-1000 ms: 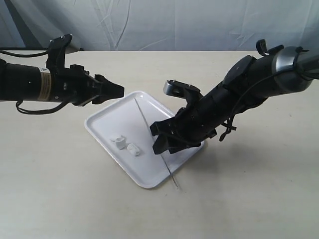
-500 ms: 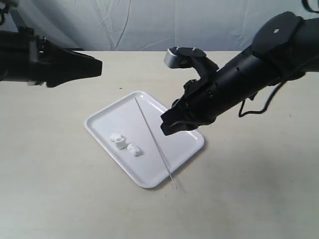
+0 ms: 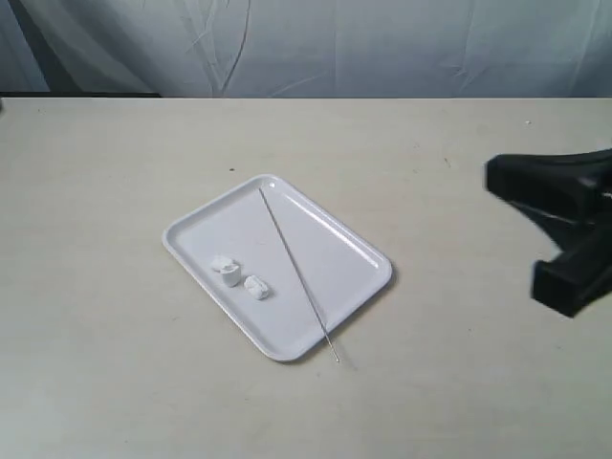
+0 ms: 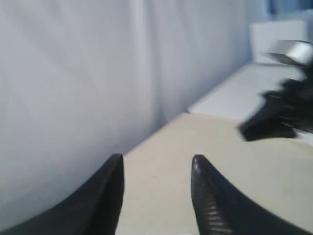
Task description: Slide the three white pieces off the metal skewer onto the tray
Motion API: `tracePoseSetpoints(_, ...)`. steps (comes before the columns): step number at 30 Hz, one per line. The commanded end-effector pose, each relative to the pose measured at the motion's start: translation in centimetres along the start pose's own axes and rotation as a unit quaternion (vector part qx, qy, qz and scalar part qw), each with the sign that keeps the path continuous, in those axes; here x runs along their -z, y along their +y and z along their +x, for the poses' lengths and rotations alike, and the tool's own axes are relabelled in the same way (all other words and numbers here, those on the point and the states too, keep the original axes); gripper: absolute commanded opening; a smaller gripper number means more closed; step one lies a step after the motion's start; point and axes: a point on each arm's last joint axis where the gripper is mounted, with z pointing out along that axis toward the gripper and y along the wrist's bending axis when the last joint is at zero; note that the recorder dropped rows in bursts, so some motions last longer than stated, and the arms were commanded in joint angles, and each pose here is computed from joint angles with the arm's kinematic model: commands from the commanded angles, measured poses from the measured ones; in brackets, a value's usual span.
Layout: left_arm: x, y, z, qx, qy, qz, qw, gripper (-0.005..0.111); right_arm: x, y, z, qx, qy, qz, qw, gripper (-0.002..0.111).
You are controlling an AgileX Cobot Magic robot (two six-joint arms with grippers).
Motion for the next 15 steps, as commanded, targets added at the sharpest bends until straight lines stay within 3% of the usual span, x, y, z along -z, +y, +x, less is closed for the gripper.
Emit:
tracePoseSetpoints(1, 2.0, 0.9, 2.4, 0.087, -0.053, -0.168, 0.981, 0.042, 3.5, -0.2, 1.7, -0.001, -0.089, 0.051, 0.995, -0.001)
tracePoseSetpoints(7, 2.5, -0.4, 6.7, 0.096, -0.029, -0.155, 0.983, 0.042, 4.5, 0.5, 4.8, -0.001, -0.081, 0.020, 0.997, -0.001)
tracePoseSetpoints(15, 2.2, -1.2, 13.4, 0.150, 0.034, -0.139, 0.978, 0.042, 3.5, 0.4, 9.6, -0.047, -0.018, 0.014, 0.999, -0.001)
